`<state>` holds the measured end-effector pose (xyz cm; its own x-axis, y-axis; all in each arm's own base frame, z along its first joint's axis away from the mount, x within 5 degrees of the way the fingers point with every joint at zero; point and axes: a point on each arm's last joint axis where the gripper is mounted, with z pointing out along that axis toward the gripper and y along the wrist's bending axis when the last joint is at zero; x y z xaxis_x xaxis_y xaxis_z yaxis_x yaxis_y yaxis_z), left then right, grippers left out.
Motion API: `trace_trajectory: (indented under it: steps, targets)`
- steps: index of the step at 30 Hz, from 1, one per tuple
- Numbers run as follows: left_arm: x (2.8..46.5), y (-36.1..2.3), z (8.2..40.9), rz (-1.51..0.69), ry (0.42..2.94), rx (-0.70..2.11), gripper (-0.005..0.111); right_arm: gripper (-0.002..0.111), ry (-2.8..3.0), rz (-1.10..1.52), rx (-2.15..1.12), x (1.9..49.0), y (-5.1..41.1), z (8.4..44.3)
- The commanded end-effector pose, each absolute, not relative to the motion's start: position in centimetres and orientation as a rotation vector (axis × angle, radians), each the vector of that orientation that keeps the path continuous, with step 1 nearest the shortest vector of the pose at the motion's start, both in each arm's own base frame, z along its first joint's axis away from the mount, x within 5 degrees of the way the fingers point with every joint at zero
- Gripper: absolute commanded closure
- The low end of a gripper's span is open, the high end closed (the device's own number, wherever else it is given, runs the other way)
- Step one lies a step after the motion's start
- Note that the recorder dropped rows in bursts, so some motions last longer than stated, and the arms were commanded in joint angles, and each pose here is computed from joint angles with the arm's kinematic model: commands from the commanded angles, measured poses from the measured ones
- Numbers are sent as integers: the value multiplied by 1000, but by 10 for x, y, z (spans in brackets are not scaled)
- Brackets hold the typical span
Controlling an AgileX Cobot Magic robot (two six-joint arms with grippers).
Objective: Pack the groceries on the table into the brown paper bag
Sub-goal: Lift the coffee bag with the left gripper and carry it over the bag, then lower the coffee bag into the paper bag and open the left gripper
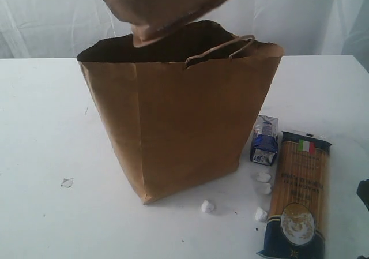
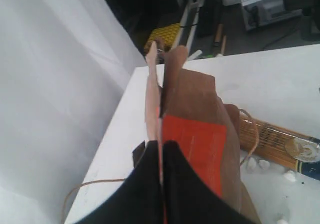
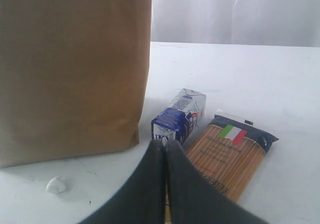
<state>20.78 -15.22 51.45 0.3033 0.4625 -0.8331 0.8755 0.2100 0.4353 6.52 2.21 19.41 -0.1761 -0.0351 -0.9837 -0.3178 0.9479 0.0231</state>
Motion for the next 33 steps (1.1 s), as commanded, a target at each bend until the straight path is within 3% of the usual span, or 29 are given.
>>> trace_trajectory:
  steps: [1, 9, 21, 33]
  targets:
    - [207, -180, 511, -480, 1270, 1450, 107, 108, 1740, 246, -267, 65, 22, 193]
    - [236, -203, 489, -376, 1339, 1445, 107, 108, 1740, 246, -267, 65, 22, 193]
    - [243, -206, 488, -348, 1326, 1417, 107, 108, 1740, 246, -267, 65, 22, 193]
    - [262, -213, 452, -321, 1486, 1562, 107, 108, 1740, 246, -267, 65, 22, 193]
